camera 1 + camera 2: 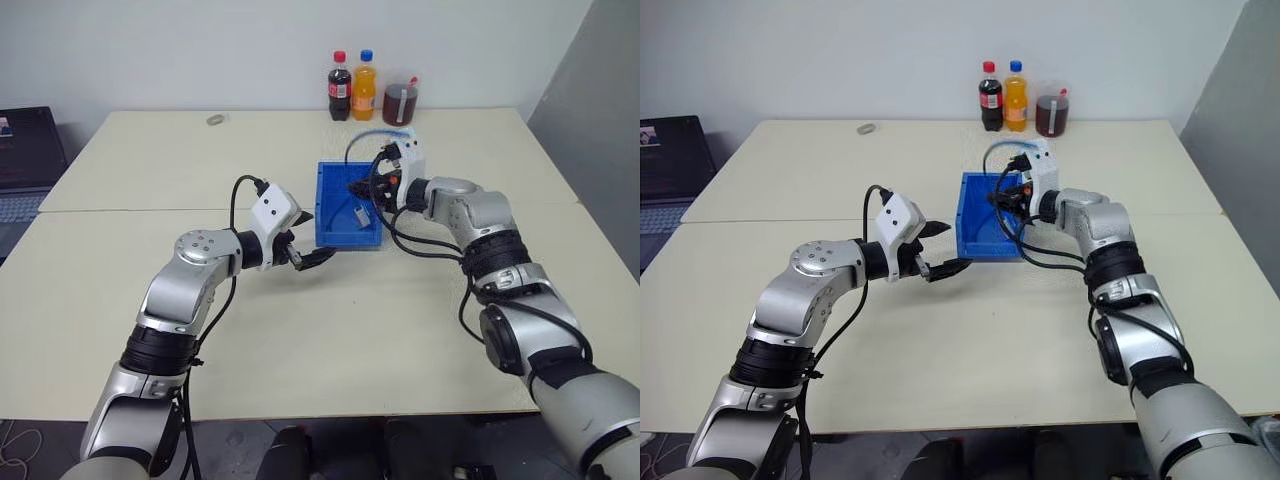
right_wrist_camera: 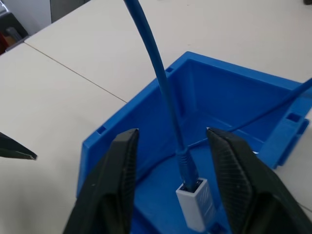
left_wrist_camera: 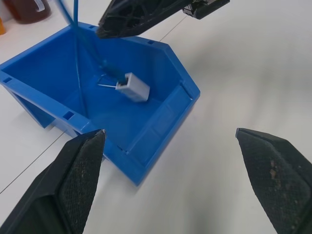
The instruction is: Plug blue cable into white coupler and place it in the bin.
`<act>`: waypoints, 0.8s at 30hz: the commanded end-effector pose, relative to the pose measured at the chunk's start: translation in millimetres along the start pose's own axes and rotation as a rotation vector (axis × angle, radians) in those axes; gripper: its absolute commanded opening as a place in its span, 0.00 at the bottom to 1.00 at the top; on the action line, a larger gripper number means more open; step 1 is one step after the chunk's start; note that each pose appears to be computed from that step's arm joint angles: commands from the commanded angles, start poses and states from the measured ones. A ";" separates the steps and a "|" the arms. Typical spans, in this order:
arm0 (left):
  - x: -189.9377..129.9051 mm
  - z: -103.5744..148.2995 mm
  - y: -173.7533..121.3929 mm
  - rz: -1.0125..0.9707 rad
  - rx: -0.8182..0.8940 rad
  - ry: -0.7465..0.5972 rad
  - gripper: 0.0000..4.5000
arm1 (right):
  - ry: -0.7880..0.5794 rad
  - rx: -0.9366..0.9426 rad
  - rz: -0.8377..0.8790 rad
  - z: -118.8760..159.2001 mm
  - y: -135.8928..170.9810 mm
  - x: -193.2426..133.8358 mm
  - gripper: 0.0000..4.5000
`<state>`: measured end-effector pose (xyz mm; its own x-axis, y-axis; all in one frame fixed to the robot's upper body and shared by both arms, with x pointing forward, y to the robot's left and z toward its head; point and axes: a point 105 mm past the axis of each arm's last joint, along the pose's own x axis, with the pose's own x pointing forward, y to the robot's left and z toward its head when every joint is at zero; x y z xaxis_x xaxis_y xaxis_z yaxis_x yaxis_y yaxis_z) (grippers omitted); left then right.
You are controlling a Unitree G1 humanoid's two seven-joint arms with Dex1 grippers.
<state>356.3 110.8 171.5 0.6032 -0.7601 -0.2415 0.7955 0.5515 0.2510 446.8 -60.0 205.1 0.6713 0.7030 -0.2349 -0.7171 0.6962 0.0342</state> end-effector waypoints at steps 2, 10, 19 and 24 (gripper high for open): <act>-3.8 12.3 3.5 0.022 0.034 -0.038 1.00 | 0.009 -0.150 0.040 35.4 -8.1 -17.2 0.78; -12.0 3.6 18.1 0.094 0.001 -0.018 1.00 | 0.159 -0.333 0.120 18.4 -25.8 -53.7 1.00; -56.6 -16.1 56.8 0.311 -0.015 0.019 1.00 | 0.076 -0.351 0.198 -14.0 0.1 -115.2 1.00; -66.6 -16.6 59.1 0.274 -0.053 -0.008 1.00 | 0.030 -0.298 0.179 -17.4 8.3 -134.9 1.00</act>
<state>366.8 198.8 172.5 0.8052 -0.5535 -0.2126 0.5924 0.7670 0.2467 352.0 -149.9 197.2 0.5004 0.7960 -0.3405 -0.8650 0.4765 -0.1573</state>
